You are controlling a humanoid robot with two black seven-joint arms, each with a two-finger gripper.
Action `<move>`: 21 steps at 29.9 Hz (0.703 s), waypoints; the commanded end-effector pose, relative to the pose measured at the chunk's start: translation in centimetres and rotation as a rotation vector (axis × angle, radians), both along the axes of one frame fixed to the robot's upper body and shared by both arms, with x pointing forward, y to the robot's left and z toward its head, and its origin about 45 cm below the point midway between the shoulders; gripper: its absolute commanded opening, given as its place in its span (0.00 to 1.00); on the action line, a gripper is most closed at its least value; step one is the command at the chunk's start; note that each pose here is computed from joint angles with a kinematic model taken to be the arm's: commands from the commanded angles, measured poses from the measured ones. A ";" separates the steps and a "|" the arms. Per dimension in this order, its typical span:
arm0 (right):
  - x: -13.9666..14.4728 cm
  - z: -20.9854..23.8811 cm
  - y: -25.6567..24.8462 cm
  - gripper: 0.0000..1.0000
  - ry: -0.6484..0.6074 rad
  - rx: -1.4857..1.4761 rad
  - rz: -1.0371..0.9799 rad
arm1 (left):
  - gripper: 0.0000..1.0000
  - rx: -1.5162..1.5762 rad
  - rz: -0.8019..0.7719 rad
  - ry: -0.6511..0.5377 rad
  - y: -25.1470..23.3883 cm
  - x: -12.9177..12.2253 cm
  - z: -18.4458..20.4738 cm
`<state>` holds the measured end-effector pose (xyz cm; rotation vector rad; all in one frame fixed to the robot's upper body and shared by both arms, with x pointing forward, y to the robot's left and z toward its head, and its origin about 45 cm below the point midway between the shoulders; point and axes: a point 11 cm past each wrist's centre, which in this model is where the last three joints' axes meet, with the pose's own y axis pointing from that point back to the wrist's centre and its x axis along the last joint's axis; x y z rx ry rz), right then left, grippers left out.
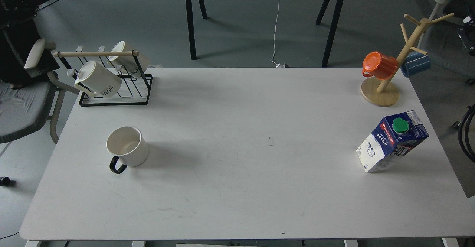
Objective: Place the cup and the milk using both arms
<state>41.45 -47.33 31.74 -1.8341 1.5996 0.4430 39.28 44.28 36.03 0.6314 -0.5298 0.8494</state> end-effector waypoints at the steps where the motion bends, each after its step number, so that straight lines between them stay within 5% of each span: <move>1: -0.2 -0.4 -0.2 0.99 0.010 0.000 -0.005 | 1.00 0.341 -0.176 0.103 -1.5 -2.8 -4.4; 8: -1.1 -1.5 -1.1 0.99 0.041 -0.010 -0.022 | 1.00 0.406 -0.197 0.168 -0.8 -4.0 -7.1; 13: -1.4 -2.1 -1.3 0.99 0.054 -0.009 -0.026 | 1.00 0.191 -0.040 0.179 1.3 -3.3 -7.2; 21: -1.4 -2.2 -1.3 0.99 0.056 -0.010 -0.026 | 1.00 0.385 -0.219 0.270 -2.0 -4.1 -12.5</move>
